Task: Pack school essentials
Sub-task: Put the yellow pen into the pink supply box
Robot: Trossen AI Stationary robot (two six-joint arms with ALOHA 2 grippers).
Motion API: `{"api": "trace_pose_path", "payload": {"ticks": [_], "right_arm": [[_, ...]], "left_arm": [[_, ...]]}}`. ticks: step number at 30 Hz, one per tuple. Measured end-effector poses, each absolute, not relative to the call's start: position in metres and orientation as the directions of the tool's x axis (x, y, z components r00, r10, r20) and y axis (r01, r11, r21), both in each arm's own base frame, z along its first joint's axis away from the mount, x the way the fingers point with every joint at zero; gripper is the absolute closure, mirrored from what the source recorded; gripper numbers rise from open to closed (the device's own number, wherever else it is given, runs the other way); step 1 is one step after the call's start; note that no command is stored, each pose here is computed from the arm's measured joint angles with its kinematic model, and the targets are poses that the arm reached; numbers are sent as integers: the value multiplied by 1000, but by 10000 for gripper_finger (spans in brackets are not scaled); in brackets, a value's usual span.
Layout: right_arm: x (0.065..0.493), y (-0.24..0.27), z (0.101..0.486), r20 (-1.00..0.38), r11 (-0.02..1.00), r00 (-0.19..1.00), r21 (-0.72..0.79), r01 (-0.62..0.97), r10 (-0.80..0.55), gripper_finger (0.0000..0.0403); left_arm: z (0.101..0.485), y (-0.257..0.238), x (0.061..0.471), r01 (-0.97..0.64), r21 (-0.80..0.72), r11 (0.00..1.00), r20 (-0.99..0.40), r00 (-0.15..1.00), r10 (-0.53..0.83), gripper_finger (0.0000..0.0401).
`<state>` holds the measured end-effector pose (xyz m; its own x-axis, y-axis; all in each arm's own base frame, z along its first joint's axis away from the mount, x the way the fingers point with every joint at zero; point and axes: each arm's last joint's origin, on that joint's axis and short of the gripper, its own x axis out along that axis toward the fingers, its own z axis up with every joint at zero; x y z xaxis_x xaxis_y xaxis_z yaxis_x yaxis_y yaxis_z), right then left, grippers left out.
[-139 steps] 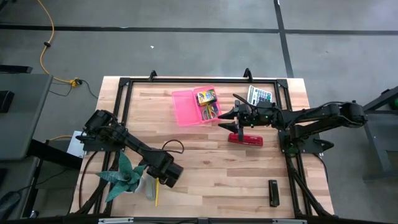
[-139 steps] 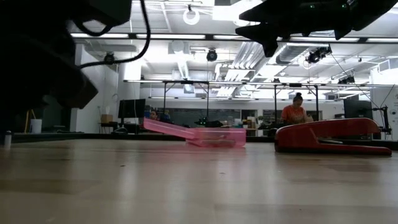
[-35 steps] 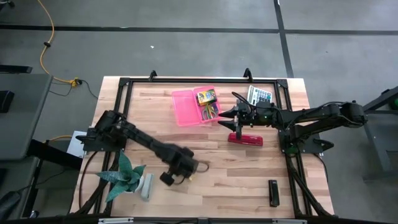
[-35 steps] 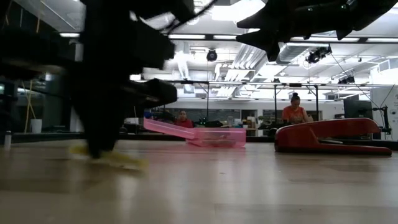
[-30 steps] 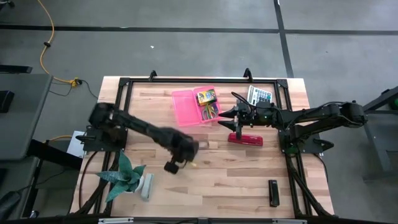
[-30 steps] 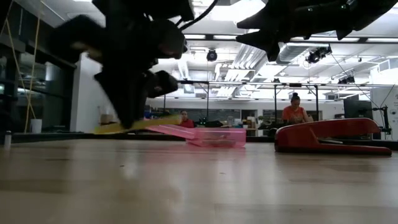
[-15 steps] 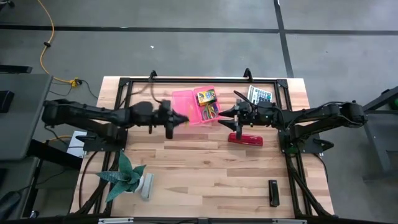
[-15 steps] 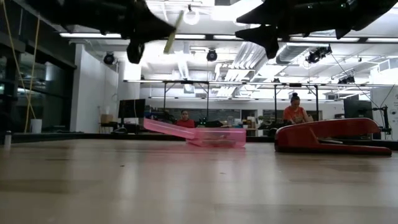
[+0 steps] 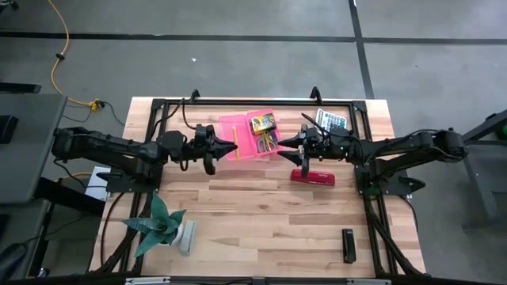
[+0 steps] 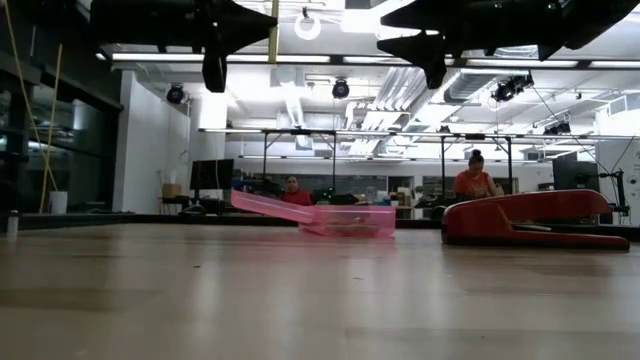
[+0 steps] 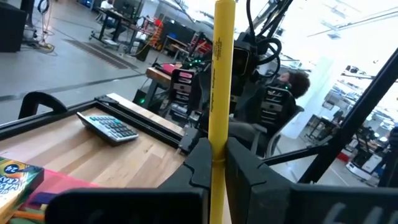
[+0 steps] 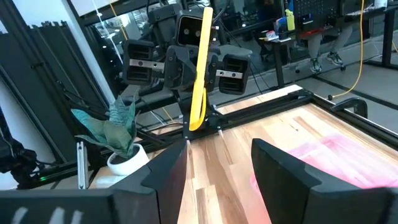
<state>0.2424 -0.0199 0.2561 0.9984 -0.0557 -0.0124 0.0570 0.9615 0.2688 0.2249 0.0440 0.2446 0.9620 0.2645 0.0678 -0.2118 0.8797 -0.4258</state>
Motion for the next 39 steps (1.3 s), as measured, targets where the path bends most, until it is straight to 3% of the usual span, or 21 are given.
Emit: {"api": "trace_pose_path", "payload": {"ticks": [7,17,27,31,37,39], "right_arm": [[251,-20,255,-21,878,999,476,44,-39,231],[308,-28,275,-8,910,1000,415,23,-21,216],[317,-31,283,8,903,1000,430,-16,14,220],[317,-30,285,21,902,1000,431,-24,17,259],[317,-30,285,19,907,1000,420,-30,25,383],[317,-30,285,19,911,999,411,-31,26,386]], "left_arm": [[249,46,236,-228,-375,899,35,965,260,399],[248,52,287,-170,-360,917,-54,985,162,399],[249,52,292,-162,-373,914,-38,987,159,399],[251,52,291,-165,-366,916,-31,986,165,399],[251,52,291,-167,-367,915,-30,985,168,399],[251,52,291,-173,-368,914,-30,984,174,394]]}}
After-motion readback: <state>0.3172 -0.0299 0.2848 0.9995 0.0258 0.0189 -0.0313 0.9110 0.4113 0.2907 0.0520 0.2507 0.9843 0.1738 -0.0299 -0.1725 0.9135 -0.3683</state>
